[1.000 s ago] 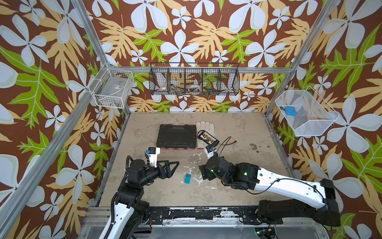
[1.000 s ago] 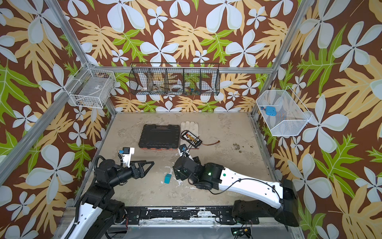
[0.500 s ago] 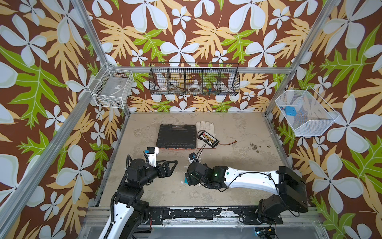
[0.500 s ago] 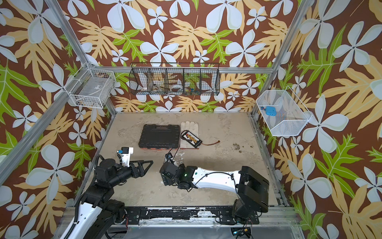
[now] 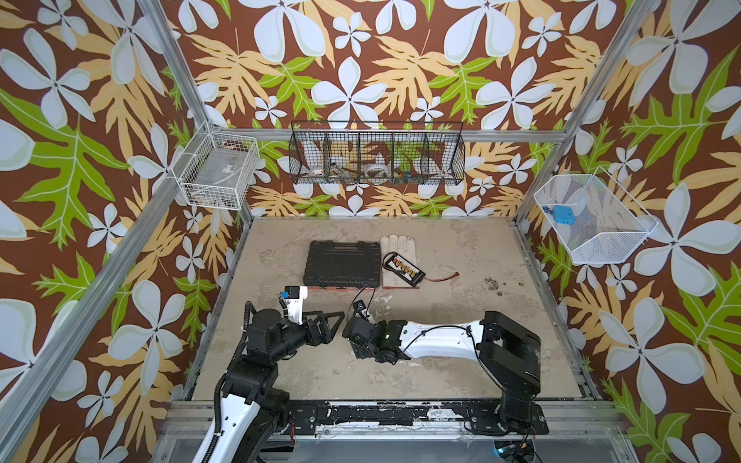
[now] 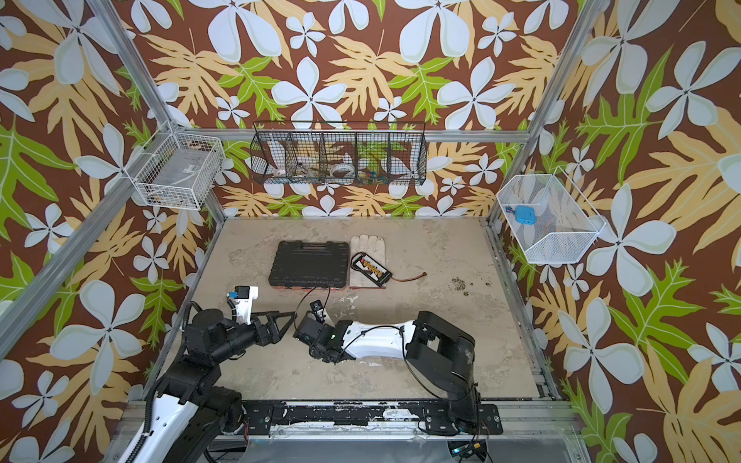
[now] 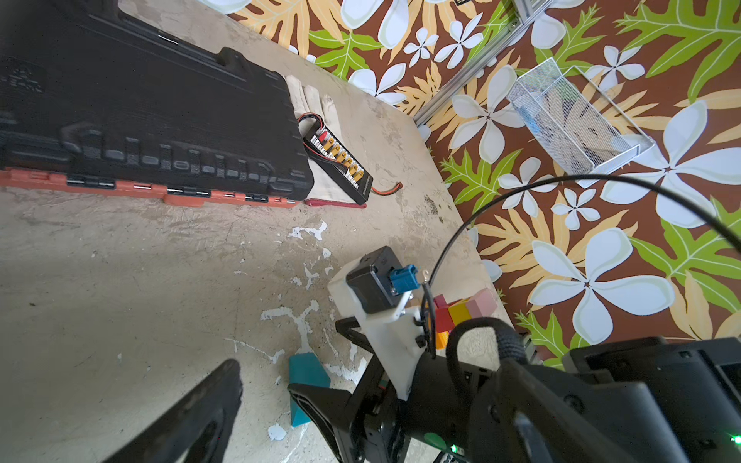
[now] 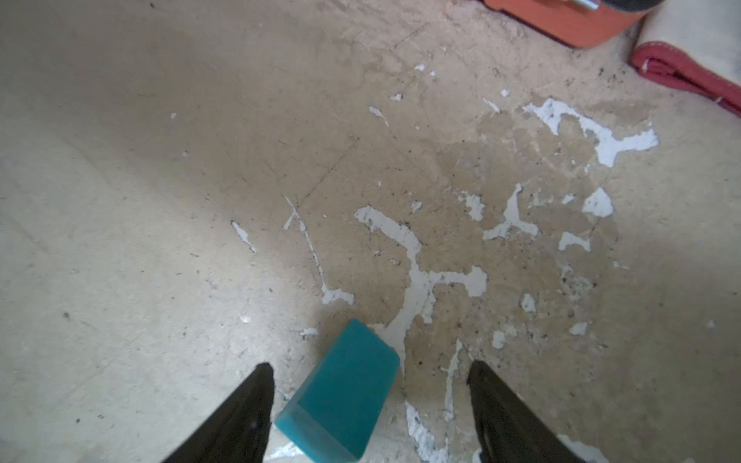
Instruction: Build the wood block tower
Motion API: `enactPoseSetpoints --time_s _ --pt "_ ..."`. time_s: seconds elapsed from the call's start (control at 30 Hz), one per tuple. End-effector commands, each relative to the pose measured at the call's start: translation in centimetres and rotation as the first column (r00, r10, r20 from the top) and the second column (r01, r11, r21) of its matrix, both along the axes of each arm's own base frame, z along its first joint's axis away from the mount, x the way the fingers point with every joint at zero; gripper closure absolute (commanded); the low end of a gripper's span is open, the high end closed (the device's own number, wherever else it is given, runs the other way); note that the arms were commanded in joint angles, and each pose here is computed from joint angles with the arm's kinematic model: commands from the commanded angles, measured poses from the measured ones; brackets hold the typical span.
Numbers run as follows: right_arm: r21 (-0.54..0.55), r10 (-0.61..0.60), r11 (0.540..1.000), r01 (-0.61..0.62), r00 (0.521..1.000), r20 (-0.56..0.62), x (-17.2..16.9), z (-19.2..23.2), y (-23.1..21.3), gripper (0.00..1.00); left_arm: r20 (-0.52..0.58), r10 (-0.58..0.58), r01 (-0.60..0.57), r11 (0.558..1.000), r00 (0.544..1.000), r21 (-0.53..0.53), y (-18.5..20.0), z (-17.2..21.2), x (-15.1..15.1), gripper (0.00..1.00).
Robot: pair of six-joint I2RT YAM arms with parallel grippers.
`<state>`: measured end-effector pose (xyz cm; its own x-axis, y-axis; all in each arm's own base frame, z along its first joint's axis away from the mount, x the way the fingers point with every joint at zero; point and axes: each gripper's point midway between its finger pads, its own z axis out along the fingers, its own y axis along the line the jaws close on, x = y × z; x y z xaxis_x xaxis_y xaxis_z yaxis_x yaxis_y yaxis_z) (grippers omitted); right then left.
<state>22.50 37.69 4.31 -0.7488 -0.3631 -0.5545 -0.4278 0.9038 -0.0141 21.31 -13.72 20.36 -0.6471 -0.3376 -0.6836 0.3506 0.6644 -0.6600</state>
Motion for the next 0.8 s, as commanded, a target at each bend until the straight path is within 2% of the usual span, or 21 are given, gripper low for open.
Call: enactPoseSetpoints --time_s 0.0,0.23,0.4,0.53,0.7,0.77 --pt "-0.038 -0.031 0.999 0.032 0.999 0.011 0.3 -0.4 -0.9 0.31 0.026 -0.011 0.011 1.000 1.000 -0.008 -0.1 0.5 0.0 0.00" --pt "-0.063 -0.046 0.997 0.046 0.999 0.005 0.0 -0.9 -1.8 0.48 0.028 -0.016 0.016 1.000 0.999 -0.012 -0.2 0.5 -0.1 0.00" --pt "-0.046 -0.041 0.998 0.040 0.999 -0.011 -0.5 -1.0 -2.1 0.57 0.036 -0.016 0.017 1.000 0.999 -0.016 -0.2 0.6 -0.1 0.00" --pt "-0.032 -0.026 0.999 0.025 0.999 -0.022 -1.4 -0.9 -2.6 0.51 0.035 -0.017 0.017 1.000 0.999 -0.016 -0.2 0.6 -0.1 0.00" --pt "-0.053 -0.057 0.997 0.055 0.998 -0.018 -2.1 -0.9 -4.9 0.50 0.031 -0.018 0.018 0.999 0.999 -0.026 -0.3 0.3 -0.1 0.00" --pt "-0.043 -0.055 0.998 0.054 0.998 -0.020 -2.5 -0.8 -5.3 0.47 0.021 -0.016 0.017 0.999 1.000 -0.029 -0.4 0.2 0.1 0.00"
